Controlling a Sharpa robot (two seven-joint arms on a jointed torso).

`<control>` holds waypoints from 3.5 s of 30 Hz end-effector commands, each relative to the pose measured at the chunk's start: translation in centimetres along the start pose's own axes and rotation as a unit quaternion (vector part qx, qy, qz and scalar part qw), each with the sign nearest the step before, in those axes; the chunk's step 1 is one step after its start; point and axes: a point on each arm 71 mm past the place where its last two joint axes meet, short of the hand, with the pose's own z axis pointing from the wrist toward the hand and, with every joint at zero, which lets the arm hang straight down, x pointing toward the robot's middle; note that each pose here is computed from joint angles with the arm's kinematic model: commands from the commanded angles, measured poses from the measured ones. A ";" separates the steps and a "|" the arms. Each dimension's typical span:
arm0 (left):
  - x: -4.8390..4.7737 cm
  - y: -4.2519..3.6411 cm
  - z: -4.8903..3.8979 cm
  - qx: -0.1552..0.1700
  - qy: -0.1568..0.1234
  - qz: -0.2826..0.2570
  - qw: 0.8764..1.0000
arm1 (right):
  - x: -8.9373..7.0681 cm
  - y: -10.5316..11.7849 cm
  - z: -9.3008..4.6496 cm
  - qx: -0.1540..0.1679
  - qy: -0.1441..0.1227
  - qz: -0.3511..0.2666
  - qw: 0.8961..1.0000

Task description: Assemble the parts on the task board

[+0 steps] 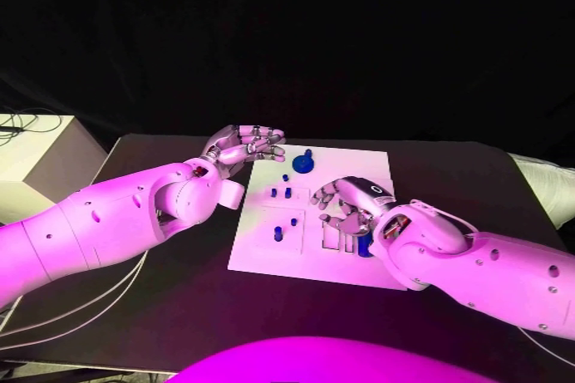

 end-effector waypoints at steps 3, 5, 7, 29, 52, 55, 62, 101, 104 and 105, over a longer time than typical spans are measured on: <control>-0.27 0.05 -0.13 0.021 -0.011 -0.007 1.000 | -3.0 -2.2 -1.6 0.063 -0.007 0.127 0.990; -0.45 0.18 -0.16 0.020 -0.015 -0.009 1.000 | -4.2 -3.4 -2.5 0.093 -0.007 0.147 0.985; -0.50 0.28 -0.16 0.020 -0.016 -0.011 1.000 | -5.0 -4.4 -3.4 0.121 -0.008 0.161 0.980; 0.10 0.45 -0.07 0.017 0.001 -0.007 1.000 | -3.6 -8.5 -7.5 0.253 0.107 0.144 0.951; 0.26 0.33 -0.26 0.014 0.008 -0.005 1.000 | -1.0 -8.1 -5.4 0.234 0.102 0.056 0.965; 0.24 0.34 -0.27 0.013 0.009 -0.005 1.000 | -0.8 -8.1 -5.4 0.232 0.110 0.047 0.965; 0.28 0.37 -0.27 0.011 0.010 -0.005 1.000 | -0.1 -7.8 -5.2 0.233 0.127 0.039 0.963; 0.21 0.51 -0.34 0.004 0.013 -0.005 1.000 | 2.1 -7.1 -4.2 0.266 0.110 0.048 0.957; 0.20 0.52 -0.34 0.004 0.013 -0.005 1.000 | 2.0 -7.0 -4.3 0.270 0.099 0.065 0.956; 0.19 0.52 -0.34 0.004 0.013 -0.005 1.000 | 2.0 -7.1 -4.4 0.272 0.096 0.074 0.955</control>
